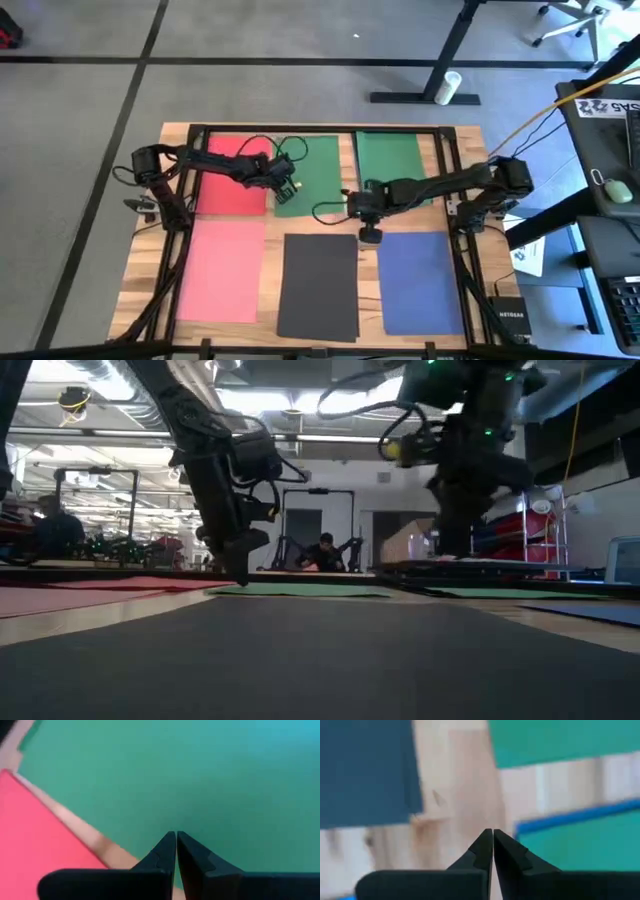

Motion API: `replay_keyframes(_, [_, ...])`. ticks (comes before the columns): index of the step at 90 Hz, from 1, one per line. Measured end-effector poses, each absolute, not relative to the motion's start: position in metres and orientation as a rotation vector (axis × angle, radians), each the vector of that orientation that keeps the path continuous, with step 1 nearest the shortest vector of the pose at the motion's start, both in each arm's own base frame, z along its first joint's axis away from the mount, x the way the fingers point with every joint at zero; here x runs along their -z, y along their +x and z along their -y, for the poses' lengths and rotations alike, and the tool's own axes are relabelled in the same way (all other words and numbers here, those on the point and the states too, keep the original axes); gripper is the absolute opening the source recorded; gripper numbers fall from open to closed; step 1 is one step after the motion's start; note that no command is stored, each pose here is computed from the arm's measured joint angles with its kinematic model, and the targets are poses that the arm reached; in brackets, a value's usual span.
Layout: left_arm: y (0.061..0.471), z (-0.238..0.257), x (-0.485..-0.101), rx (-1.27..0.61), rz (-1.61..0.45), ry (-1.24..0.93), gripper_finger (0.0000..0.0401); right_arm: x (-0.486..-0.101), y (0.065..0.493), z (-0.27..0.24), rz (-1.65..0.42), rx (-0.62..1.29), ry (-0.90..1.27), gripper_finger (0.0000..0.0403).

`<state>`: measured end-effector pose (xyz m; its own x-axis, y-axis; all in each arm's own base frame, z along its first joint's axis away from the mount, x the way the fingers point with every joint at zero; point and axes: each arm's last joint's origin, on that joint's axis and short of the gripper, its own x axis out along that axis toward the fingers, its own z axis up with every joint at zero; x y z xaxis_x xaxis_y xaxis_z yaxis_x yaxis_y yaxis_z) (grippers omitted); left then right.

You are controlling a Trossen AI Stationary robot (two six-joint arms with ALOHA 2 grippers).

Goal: Organize paper
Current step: Stack the green paper on top of the green papers

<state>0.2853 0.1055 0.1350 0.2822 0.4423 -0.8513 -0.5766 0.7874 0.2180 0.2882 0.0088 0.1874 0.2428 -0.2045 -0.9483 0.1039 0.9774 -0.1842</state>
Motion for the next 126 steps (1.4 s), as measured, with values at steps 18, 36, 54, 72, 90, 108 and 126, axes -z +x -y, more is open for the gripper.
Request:
replay_keyframes(18, [0.292,-0.086,-0.135,-0.628,-1.088,-0.11,0.0,-0.18,0.286,-0.009,-1.301,0.264,-0.092,0.0066])
replay_keyframes(36, [0.293,-0.074,-0.14,-0.619,-1.071,-0.094,0.0,-0.171,0.279,-0.007,-1.318,0.314,-0.122,0.0107])
replay_keyframes(54, [0.294,-0.061,-0.15,-0.595,-1.03,-0.092,0.0,-0.151,0.273,-0.007,-1.286,0.294,-0.136,0.011])
replay_keyframes(72, [0.294,-0.055,-0.154,-0.587,-1.022,-0.075,0.0,-0.137,0.265,-0.005,-1.258,0.323,-0.187,0.0111])
replay_keyframes(90, [0.294,-0.055,-0.154,-0.598,-1.022,-0.072,0.0,-0.131,0.263,-0.004,-1.223,0.35,-0.203,0.0111])
replay_keyframes(108, [0.294,-0.056,-0.154,-0.602,-1.021,-0.072,0.0,-0.125,0.262,0.002,-1.188,0.37,-0.189,0.0111])
replay_keyframes(126, [0.294,-0.056,-0.154,-0.603,-1.022,-0.07,0.0,-0.122,0.259,0.012,-1.186,0.399,-0.173,0.0111])
